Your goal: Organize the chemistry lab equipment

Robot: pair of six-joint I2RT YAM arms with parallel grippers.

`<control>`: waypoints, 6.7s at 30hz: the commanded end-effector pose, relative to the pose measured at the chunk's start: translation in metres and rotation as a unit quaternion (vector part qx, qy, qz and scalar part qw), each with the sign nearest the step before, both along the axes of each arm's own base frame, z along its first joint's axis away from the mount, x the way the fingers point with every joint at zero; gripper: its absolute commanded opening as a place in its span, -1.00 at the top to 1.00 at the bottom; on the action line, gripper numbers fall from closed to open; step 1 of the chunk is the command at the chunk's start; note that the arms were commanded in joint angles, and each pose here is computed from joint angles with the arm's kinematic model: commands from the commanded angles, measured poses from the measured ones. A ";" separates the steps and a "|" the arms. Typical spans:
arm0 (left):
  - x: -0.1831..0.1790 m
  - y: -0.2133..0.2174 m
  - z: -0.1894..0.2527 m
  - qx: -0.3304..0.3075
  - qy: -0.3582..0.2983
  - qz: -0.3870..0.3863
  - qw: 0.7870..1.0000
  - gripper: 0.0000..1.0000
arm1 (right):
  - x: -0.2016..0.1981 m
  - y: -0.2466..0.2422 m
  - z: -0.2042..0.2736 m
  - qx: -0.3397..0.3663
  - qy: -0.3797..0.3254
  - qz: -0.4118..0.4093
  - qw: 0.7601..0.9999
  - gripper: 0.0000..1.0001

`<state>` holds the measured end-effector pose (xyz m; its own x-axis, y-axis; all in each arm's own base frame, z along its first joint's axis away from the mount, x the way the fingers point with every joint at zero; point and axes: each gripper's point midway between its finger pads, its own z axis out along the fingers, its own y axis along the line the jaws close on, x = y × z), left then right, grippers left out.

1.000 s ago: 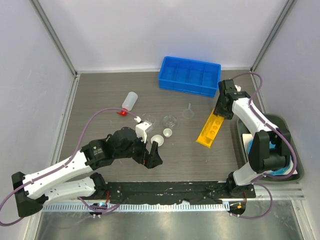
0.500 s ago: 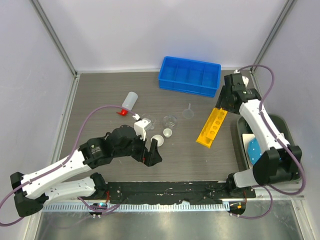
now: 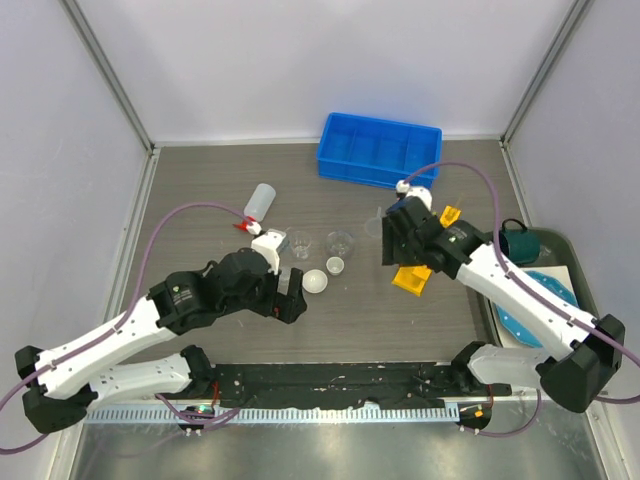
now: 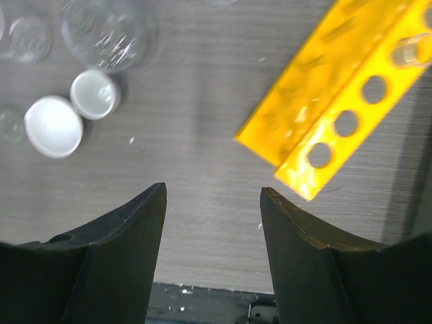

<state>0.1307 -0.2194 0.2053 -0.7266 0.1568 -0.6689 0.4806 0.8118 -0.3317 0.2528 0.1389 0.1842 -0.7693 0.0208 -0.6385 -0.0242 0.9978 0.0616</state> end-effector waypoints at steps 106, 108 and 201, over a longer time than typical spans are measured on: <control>0.065 0.059 -0.005 0.003 0.041 0.174 0.984 -1.00 | 0.324 0.078 -0.131 -0.008 -0.028 -0.080 0.996 -0.30; 0.063 0.060 -0.002 -0.001 0.038 0.174 0.984 -1.00 | 0.316 0.086 -0.133 -0.009 -0.023 -0.076 0.997 -0.30; 0.004 0.084 0.028 -0.061 0.005 0.122 0.991 -1.00 | -0.069 0.129 -0.068 0.348 -0.076 -0.049 0.933 -0.30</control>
<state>0.1349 -0.1312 0.2182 -0.7669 -0.0765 -0.6372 0.2433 0.8841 -0.3990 0.1600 0.2465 0.0840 -0.7754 0.2390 -0.5845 -0.0784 0.8820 0.4647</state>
